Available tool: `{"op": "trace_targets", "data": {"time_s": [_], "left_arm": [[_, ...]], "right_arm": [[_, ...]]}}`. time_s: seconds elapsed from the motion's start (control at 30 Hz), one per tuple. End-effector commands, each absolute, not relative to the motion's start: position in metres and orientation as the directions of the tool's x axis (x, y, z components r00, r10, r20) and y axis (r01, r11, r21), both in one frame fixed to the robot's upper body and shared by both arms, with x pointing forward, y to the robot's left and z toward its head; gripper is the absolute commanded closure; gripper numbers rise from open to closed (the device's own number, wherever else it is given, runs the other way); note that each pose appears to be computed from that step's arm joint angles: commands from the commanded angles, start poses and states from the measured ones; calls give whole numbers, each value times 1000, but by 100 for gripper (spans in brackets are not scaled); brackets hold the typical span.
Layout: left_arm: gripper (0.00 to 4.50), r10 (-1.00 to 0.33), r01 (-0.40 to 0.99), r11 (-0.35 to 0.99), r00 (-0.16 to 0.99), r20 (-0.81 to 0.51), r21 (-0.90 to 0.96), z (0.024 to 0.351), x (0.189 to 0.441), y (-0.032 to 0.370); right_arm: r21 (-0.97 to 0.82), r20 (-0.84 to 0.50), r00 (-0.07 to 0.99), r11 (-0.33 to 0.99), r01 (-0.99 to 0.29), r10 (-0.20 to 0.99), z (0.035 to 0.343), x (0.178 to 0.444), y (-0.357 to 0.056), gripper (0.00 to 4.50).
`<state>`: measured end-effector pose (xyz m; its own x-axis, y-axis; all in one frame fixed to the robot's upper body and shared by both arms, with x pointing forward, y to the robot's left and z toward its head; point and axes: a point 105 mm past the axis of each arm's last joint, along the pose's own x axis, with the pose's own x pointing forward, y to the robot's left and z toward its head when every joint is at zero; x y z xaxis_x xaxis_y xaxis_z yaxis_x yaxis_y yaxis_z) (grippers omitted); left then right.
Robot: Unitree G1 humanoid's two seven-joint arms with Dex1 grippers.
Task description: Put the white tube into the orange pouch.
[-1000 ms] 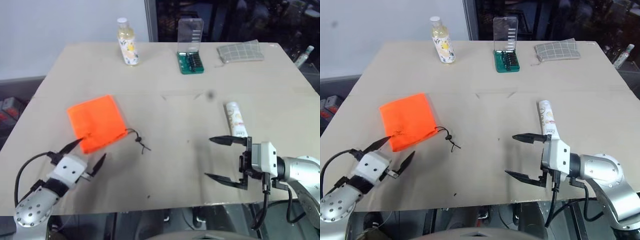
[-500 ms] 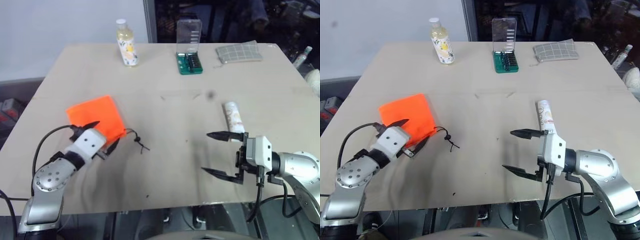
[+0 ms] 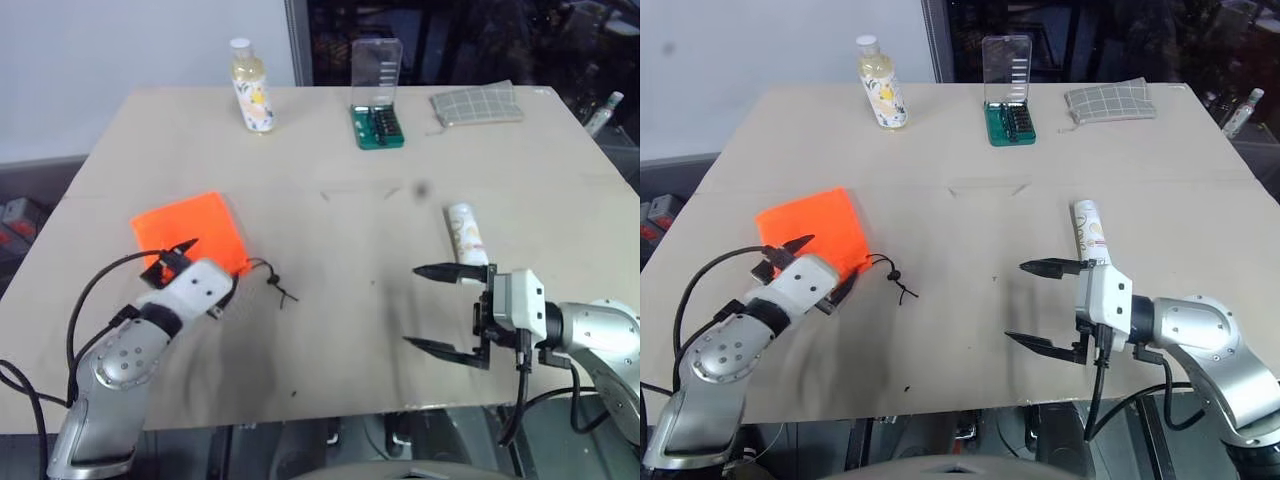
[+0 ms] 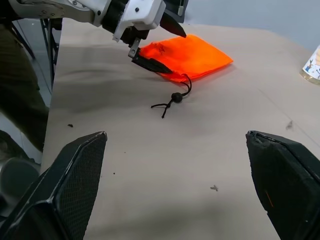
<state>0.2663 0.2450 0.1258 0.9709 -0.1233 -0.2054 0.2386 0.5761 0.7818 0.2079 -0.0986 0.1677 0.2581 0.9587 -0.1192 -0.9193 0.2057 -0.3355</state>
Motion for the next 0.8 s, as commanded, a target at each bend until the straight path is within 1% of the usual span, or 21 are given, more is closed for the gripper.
{"op": "trace_targets", "data": {"time_s": [0.03,0.23,0.5,0.6,0.8], "left_arm": [[3,-90,183,555,983,-160,811,138,264,242],[3,-2,140,549,986,-166,824,136,267,253],[3,8,142,568,984,-177,811,131,274,251],[3,61,129,579,978,-200,805,124,276,260],[3,69,159,559,969,-237,814,113,271,268]], "right_arm": [[-368,-105,240,187,-911,965,177,205,-97,0],[-366,-108,238,184,-912,965,177,205,-98,0],[-365,-105,244,191,-911,964,177,204,-97,0],[-364,-105,249,196,-911,963,176,203,-96,0],[-364,-100,261,209,-908,960,176,203,-96,0]]}}
